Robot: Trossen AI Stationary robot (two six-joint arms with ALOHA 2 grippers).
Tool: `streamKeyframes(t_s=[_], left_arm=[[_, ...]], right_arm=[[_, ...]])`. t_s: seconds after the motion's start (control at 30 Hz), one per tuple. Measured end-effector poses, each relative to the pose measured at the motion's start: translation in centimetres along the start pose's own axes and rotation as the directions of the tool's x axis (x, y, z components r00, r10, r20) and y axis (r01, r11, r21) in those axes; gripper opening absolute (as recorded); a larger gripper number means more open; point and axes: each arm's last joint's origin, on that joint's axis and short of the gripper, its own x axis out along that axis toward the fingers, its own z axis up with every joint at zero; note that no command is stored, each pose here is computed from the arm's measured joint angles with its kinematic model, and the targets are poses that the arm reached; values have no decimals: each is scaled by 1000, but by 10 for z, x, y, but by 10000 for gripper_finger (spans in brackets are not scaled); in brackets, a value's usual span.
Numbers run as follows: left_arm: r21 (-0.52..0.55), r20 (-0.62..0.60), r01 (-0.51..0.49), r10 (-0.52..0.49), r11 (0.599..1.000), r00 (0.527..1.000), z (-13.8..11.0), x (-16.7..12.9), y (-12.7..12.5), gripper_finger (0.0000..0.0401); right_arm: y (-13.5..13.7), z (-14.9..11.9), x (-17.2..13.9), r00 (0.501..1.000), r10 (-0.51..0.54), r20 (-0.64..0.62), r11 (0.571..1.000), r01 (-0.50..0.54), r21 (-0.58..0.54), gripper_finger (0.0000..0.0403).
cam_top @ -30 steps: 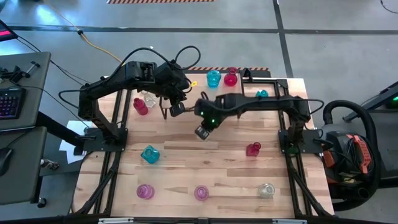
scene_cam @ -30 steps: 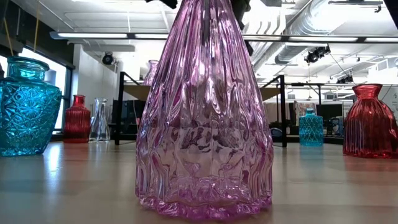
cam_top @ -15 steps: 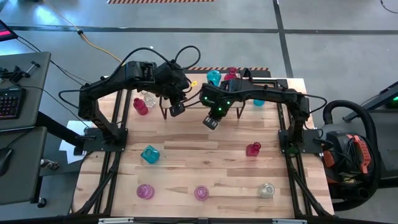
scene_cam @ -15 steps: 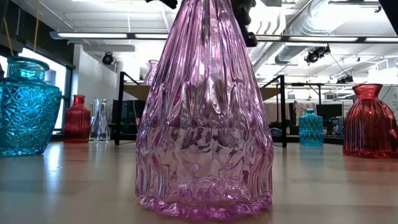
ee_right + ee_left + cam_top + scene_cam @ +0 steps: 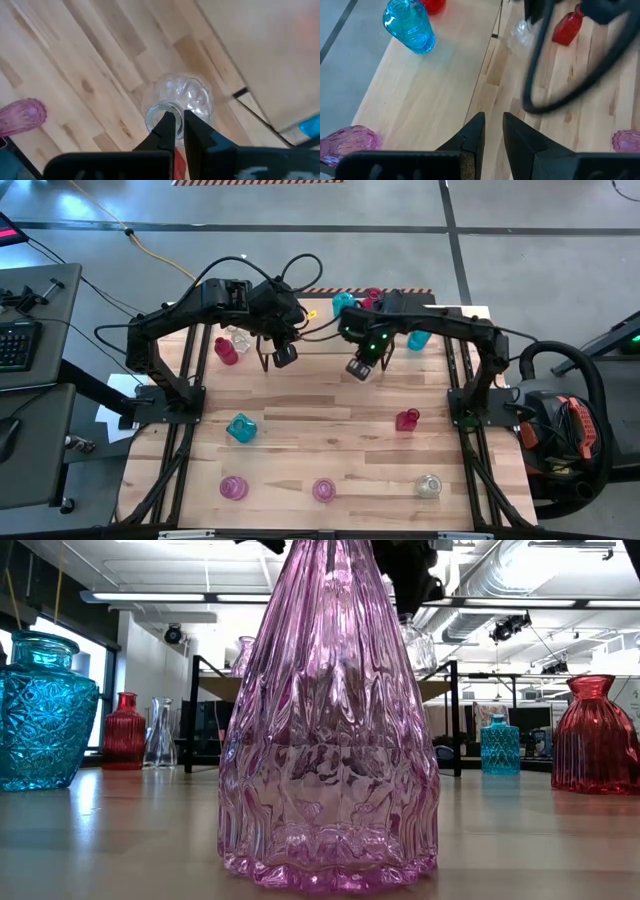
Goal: Sort vases onto shelf
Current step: Put the middle transparent vase on the shelf
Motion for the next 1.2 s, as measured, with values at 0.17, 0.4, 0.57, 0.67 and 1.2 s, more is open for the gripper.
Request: streamKeyframes(t_s=[0.17,0.4,0.57,0.67,1.2], left_arm=[[0,0,0,0,1000,1000,0,0,0,58],[0,0,0,0,1000,1000,0,0,0,58],[0,0,0,0,1000,1000,0,0,0,58],[0,0,0,0,1000,1000,0,0,0,58],[0,0,0,0,1000,1000,0,0,0,58]], right_arm=[[-20,3,-9,1000,4,23,999,-5,35,0],[-37,16,-14,989,116,89,992,-120,41,0],[-45,27,-16,968,174,180,982,-184,43,0],[-49,34,-19,951,195,240,977,-209,35,0],[-66,77,-27,793,239,561,949,-313,38,0]])
